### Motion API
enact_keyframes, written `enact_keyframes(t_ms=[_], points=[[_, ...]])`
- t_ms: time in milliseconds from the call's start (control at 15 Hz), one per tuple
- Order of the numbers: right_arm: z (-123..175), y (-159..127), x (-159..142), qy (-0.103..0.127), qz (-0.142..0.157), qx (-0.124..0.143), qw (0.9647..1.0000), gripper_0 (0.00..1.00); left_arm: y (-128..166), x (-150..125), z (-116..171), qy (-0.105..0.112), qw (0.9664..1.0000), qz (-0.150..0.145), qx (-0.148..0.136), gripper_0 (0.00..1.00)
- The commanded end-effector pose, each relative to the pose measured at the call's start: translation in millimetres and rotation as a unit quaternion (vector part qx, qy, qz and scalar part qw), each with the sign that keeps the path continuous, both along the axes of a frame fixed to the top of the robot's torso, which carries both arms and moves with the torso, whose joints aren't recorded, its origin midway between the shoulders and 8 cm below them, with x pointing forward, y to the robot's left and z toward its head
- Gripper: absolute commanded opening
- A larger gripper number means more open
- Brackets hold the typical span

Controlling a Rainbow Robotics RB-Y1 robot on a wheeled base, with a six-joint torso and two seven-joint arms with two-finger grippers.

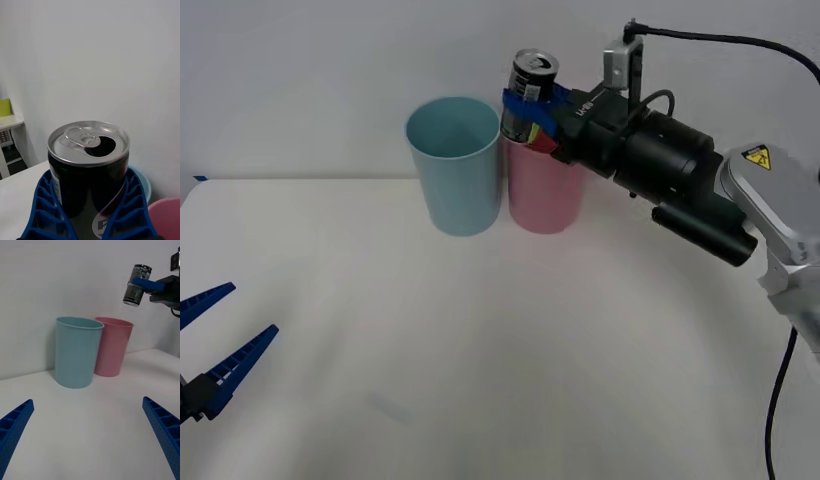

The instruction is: Grasp the object on the table and drop it into the matching bin: aluminum can to the light blue bin, PET bottle to the pink bin.

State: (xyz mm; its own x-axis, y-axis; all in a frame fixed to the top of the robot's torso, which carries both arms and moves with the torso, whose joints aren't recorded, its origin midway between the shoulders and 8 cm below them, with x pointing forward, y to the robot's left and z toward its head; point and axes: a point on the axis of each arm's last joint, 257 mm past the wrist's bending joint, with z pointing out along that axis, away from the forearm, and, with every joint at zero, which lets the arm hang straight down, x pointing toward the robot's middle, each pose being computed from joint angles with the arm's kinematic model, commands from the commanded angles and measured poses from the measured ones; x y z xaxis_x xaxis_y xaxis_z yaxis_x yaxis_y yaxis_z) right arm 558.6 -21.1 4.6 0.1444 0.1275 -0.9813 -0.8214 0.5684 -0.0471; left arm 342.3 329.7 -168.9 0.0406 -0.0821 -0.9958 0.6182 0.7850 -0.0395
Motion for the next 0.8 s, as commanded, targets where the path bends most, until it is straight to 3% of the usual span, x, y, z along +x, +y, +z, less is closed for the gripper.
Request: enact_keyframes(t_ms=[67,400,800], points=[[6.2,17.0,27.6,-0.001,-0.007,-0.014,0.9999,0.0,0.0,0.0,0.0,0.0,1.0,0.0,0.0,1.0],[4.7,43.5,71.6,0.009,-0.045,-0.03,0.9985,0.0,0.0,0.0,0.0,0.0,1.0,0.0,0.0,1.0],[-3.6,73.3,93.5,0.019,-0.089,-0.033,0.9952,0.0,0.0,0.0,0.0,0.0,1.0,0.0,0.0,1.0]])
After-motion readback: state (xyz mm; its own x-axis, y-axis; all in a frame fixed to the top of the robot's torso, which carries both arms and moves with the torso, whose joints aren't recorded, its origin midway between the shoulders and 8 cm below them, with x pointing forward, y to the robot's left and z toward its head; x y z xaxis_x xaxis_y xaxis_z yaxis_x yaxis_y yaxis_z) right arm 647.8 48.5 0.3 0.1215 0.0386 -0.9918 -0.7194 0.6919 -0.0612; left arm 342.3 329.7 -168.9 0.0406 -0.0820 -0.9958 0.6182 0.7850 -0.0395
